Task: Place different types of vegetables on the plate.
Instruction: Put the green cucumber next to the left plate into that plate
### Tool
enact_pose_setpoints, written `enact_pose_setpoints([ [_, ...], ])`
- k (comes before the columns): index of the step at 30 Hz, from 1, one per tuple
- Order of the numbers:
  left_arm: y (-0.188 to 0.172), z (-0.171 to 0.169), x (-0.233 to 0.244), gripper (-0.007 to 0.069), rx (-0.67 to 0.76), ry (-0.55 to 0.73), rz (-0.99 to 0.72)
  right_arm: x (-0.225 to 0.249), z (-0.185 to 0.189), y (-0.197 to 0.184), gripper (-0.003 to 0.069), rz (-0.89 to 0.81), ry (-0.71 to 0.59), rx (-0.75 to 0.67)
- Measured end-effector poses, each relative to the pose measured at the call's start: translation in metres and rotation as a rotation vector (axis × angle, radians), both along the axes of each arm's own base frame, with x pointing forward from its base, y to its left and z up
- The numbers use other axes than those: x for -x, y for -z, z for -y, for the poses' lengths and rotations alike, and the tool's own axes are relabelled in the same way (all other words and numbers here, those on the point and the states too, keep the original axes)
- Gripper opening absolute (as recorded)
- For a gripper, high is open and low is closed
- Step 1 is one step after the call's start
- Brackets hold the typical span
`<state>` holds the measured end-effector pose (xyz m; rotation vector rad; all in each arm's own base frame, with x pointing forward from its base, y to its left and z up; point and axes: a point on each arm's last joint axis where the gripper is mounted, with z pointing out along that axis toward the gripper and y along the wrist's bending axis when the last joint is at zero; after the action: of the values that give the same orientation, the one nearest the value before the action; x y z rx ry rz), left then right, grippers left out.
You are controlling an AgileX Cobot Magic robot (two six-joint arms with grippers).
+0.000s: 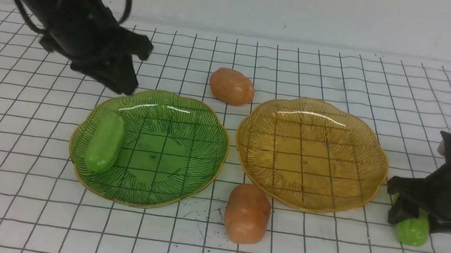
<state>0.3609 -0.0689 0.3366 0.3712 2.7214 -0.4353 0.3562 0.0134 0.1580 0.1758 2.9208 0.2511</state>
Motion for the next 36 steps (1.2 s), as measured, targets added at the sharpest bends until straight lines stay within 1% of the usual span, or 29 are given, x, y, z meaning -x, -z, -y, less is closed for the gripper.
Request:
enact_pose_setpoints([
  [1,-0.008,-0.002,0.007,0.0020,-0.008,0.007,0.023,0.002,0.001,-0.005,0.0395,0.005,0.003,0.000],
  [2,-0.024,-0.004,0.018,0.0003,-0.019,0.012,0.069,0.005,0.004,-0.017,0.0398,0.011,0.017,-0.006],
  [4,-0.042,-0.007,0.037,-0.0006,-0.030,0.012,0.118,0.015,0.004,-0.057,0.0398,0.097,0.075,-0.055],
  [6,-0.054,-0.009,0.051,-0.0008,-0.029,0.011,0.151,0.021,-0.002,-0.079,0.0398,0.168,0.083,-0.098],
  [7,-0.055,-0.009,0.053,-0.0008,-0.029,0.011,0.151,0.021,-0.004,-0.082,0.0398,0.183,0.081,-0.105],
  [8,-0.058,-0.010,0.059,-0.0008,-0.027,0.011,0.162,0.024,-0.010,-0.094,0.0398,0.225,0.076,-0.135],
  [9,-0.066,-0.012,0.075,-0.0008,-0.025,0.011,0.187,0.027,-0.031,-0.112,0.0398,0.326,0.032,-0.207],
  [10,-0.068,-0.013,0.084,-0.0008,-0.024,0.010,0.194,0.028,-0.046,-0.120,0.0398,0.373,-0.002,-0.251],
  [11,-0.069,-0.013,0.087,-0.0008,-0.023,0.010,0.196,0.028,-0.050,-0.122,0.0398,0.383,-0.010,-0.260],
  [12,-0.067,-0.014,0.098,-0.0008,-0.024,0.009,0.191,0.030,-0.077,-0.127,0.0398,0.419,-0.081,-0.317],
  [13,-0.068,-0.015,0.105,-0.0008,-0.023,0.007,0.194,0.030,-0.091,-0.127,0.0398,0.426,-0.122,-0.344],
  [15,-0.060,-0.017,0.118,-0.0008,-0.023,0.004,0.177,0.029,-0.133,-0.125,0.0398,0.422,-0.242,-0.401],
  [16,-0.061,-0.017,0.120,-0.0008,-0.023,0.004,0.179,0.027,-0.140,-0.122,0.0398,0.412,-0.258,-0.405],
  [17,-0.055,-0.017,0.125,-0.0008,-0.024,0.003,0.167,0.023,-0.162,-0.121,0.0398,0.409,-0.308,-0.422],
  [20,-0.047,-0.019,0.139,-0.0008,-0.027,0.003,0.149,0.003,-0.209,-0.106,0.0398,0.383,-0.392,-0.441],
  [22,-0.047,-0.020,0.145,-0.0008,-0.027,0.002,0.154,-0.010,-0.232,-0.099,0.0398,0.344,-0.432,-0.460],
  [27,-0.054,-0.021,0.155,-0.0008,-0.024,0.002,0.186,-0.029,-0.262,-0.075,0.0409,0.276,-0.454,-0.460],
  [28,-0.055,-0.021,0.158,-0.0008,-0.023,0.002,0.194,-0.032,-0.267,-0.067,0.0430,0.243,-0.456,-0.456],
  [32,-0.059,-0.022,0.164,-0.0008,-0.024,0.007,0.197,-0.038,-0.278,-0.060,0.0541,0.183,-0.492,-0.425],
  [36,-0.060,-0.022,0.167,-0.0008,-0.022,0.008,0.199,-0.038,-0.279,-0.071,0.0595,0.167,-0.520,-0.406],
])
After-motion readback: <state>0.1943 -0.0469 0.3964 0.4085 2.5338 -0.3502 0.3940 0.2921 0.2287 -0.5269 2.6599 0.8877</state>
